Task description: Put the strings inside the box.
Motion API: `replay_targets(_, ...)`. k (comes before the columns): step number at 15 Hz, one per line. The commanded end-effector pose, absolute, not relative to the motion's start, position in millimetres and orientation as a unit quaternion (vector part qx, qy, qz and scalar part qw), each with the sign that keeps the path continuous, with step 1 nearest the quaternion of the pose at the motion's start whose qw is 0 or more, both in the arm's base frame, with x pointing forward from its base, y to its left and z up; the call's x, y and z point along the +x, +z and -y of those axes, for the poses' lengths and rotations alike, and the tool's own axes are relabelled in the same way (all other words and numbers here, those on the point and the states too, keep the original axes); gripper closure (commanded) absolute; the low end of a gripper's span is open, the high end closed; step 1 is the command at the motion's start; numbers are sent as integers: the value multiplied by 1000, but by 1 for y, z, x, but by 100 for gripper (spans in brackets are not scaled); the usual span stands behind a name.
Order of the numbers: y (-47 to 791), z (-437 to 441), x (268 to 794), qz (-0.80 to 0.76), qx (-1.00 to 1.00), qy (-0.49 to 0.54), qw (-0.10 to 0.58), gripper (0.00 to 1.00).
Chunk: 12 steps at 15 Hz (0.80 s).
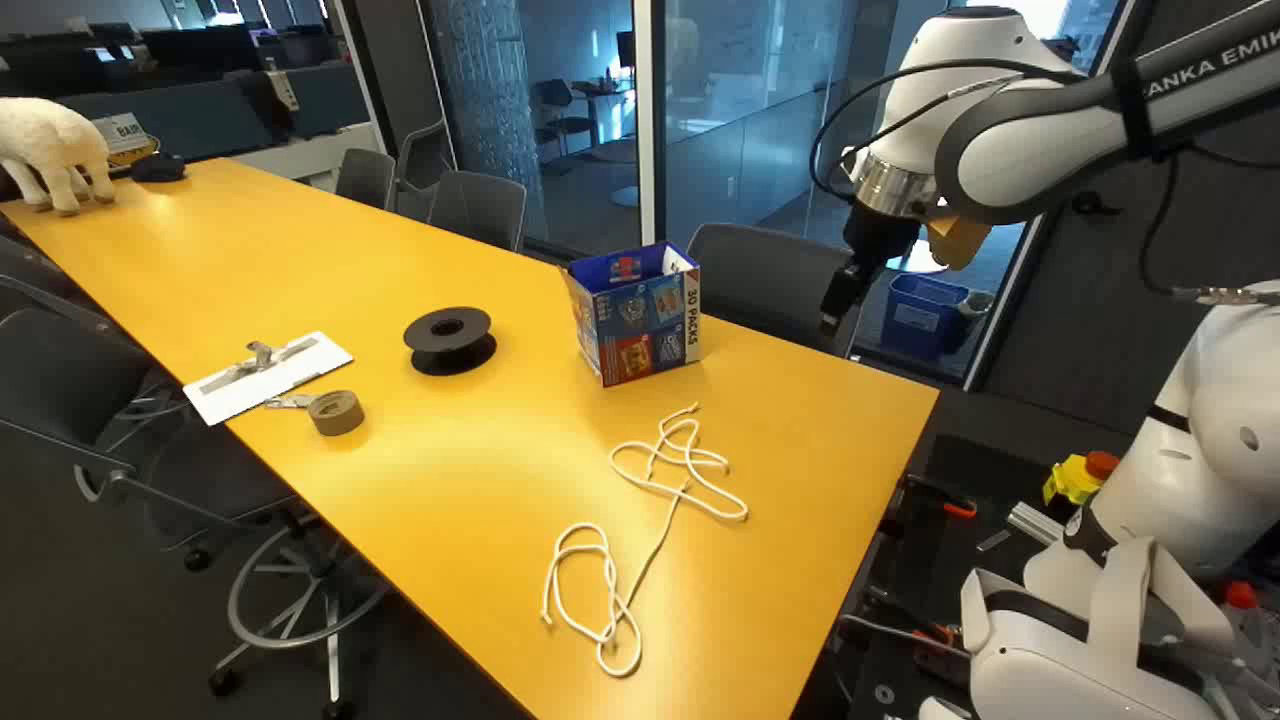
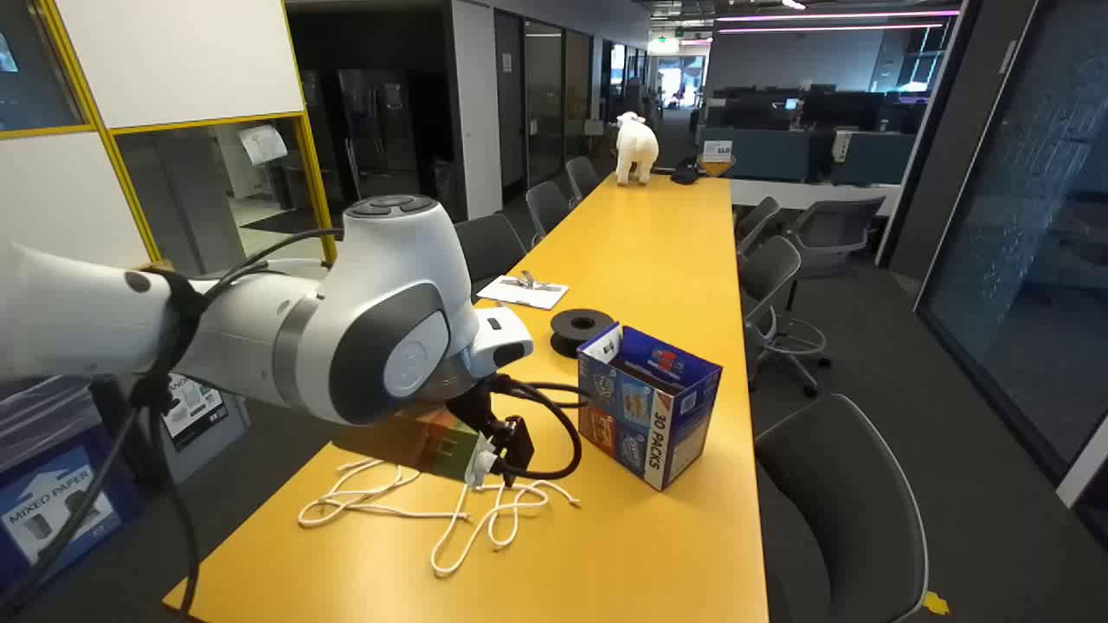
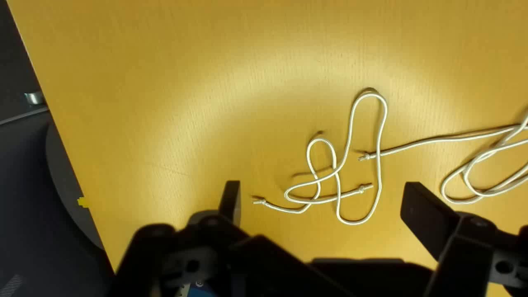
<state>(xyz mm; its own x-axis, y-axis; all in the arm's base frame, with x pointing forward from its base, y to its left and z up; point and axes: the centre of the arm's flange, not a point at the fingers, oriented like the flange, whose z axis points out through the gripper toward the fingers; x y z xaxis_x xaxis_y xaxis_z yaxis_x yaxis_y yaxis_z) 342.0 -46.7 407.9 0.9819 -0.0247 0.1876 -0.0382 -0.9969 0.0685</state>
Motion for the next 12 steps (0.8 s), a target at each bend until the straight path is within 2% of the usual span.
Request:
replay_targets(1, 408, 47, 342, 16, 995, 94, 36, 0)
replay_targets(6, 409, 47, 343, 16, 995, 95, 36, 0)
replay_targets(12, 351, 22, 406, 23, 998, 59, 15, 0)
